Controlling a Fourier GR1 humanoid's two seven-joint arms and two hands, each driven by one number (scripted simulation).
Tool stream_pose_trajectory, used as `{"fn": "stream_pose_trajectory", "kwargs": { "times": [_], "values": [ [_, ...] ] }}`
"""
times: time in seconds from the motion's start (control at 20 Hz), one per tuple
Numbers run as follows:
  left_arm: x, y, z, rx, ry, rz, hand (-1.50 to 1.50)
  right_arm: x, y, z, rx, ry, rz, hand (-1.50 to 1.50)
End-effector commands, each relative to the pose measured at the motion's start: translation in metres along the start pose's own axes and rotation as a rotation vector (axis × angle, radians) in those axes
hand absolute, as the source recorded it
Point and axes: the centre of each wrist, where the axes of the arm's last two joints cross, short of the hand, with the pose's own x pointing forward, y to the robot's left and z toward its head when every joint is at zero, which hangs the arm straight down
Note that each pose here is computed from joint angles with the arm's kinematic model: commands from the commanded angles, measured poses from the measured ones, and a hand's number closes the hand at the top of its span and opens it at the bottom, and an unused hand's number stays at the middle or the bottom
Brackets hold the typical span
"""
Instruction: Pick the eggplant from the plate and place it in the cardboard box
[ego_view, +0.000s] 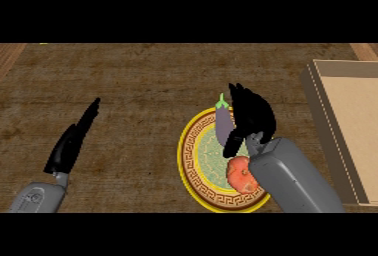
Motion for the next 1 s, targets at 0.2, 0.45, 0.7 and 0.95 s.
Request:
{"fn": "stream_pose_trajectory", "kwargs": {
  "times": [0.2, 0.45, 0.7, 0.95],
  "values": [
    [-0.002, 0.005, 0.006, 0.001, -0.019, -0.001, 0.0, 0.006, 0.031, -0.02, 0.051, -0.002, -0.019, -1.5],
    [-0.015, -0.007, -0.005, 0.014, -0.013, -0.003, 0.0, -0.015, 0.013, -0.004, 0.065, 0.005, -0.01, -1.5],
    [-0.012, -0.003, 0.0, 0.017, 0.003, 0.016, 0.0, 0.001, 0.041, -0.014, 0.06, -0.007, -0.015, -1.5],
    [-0.002, -0.002, 0.006, 0.006, -0.014, 0.01, 0.0, -0.012, 0.049, -0.043, 0.109, -0.001, -0.028, 1.5]
  ]
}}
